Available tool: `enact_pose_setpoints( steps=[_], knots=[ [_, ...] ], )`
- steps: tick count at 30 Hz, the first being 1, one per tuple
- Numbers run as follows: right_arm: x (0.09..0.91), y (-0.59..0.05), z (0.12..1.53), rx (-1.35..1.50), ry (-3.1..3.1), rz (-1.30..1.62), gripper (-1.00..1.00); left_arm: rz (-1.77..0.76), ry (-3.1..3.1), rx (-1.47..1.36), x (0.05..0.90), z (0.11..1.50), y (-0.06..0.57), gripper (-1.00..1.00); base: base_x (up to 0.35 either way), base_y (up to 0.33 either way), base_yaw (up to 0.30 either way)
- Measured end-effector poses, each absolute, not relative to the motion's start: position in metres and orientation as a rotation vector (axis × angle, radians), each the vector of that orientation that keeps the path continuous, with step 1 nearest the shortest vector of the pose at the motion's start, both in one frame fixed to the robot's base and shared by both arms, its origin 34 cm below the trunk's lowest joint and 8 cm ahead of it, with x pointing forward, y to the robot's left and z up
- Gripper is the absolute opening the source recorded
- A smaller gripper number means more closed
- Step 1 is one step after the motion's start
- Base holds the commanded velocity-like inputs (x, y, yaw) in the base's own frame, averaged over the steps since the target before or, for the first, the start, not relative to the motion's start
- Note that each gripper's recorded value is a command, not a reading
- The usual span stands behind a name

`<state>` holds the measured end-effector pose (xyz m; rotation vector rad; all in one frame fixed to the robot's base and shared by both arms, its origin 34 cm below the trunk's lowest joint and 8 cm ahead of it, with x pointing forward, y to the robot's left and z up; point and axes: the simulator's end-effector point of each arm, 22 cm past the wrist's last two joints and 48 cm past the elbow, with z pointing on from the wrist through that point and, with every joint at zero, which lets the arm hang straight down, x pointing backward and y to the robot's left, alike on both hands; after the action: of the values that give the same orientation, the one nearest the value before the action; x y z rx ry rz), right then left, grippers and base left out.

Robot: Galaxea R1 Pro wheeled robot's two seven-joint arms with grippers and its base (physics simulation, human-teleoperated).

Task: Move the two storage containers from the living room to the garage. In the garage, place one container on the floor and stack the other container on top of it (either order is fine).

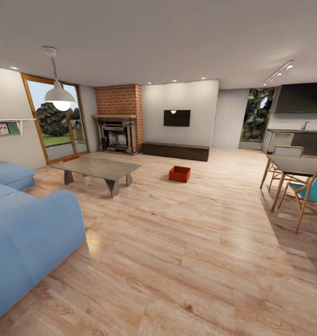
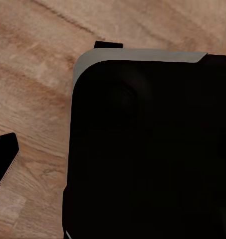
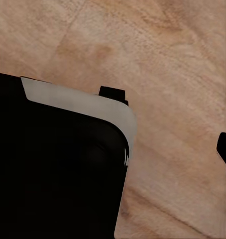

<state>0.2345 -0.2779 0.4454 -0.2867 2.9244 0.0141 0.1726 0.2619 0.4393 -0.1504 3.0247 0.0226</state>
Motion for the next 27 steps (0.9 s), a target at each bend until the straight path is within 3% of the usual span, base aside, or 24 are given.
enact_pose_setpoints(
  steps=[27],
  knots=[
    [0.2349,-0.2779,0.4454,-0.287,2.924,0.014,1.0,0.025,3.025,-0.15,0.1726,0.4393,0.2629,1.0,0.322,0.0,0.0]
  ],
)
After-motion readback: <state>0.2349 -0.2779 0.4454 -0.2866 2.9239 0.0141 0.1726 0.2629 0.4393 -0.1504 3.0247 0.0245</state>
